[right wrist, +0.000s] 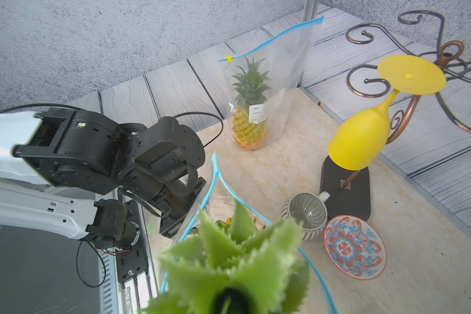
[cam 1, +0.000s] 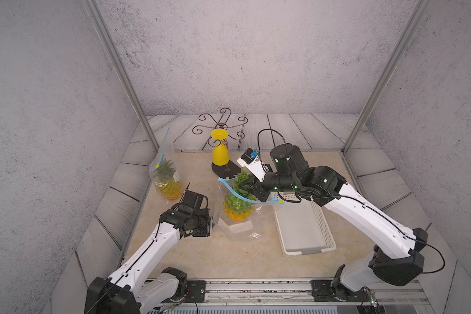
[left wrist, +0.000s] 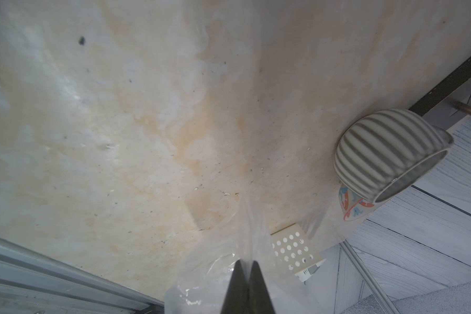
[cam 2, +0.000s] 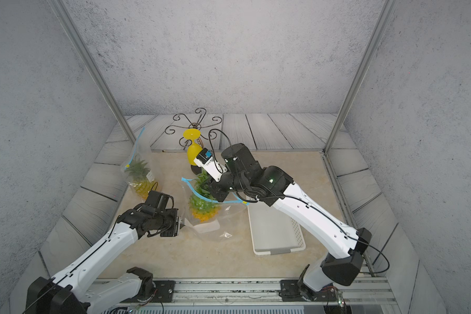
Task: Open the zip-top bag and take out the pineapple
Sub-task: Pick up the pineapple from the zipper food storage bag.
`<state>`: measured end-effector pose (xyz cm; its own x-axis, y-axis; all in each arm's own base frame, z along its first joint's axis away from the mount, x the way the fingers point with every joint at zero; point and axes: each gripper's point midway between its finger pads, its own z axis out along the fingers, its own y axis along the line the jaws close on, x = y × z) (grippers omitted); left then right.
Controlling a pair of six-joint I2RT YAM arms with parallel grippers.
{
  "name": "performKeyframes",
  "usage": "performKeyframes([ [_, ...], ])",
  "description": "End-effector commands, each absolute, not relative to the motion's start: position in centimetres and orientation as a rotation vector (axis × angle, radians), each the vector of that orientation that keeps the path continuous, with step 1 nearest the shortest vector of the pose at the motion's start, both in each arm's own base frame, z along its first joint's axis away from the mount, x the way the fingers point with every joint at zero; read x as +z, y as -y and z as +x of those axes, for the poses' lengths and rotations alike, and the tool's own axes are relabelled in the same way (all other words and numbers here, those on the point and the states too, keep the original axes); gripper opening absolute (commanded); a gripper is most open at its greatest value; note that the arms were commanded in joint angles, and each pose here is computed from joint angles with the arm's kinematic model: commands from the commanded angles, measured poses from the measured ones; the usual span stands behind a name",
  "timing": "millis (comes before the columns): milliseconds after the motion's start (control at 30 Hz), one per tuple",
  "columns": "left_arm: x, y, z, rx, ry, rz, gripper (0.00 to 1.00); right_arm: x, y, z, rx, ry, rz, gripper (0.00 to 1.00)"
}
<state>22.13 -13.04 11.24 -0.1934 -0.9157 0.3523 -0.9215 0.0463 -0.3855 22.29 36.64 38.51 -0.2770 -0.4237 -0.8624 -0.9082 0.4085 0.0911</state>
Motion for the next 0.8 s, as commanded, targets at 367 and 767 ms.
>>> performKeyframes([
  [367,10.6,10.3,21.1,0.665,2.473,1.94,0.0,47.0,-33.4,24.6,0.72,-1.681,-0.956,0.0],
  [767,10.9,8.8,23.0,0.47,2.809,1.714,0.0,49.2,-33.9,27.0,0.756,-1.71,-0.793,0.0],
])
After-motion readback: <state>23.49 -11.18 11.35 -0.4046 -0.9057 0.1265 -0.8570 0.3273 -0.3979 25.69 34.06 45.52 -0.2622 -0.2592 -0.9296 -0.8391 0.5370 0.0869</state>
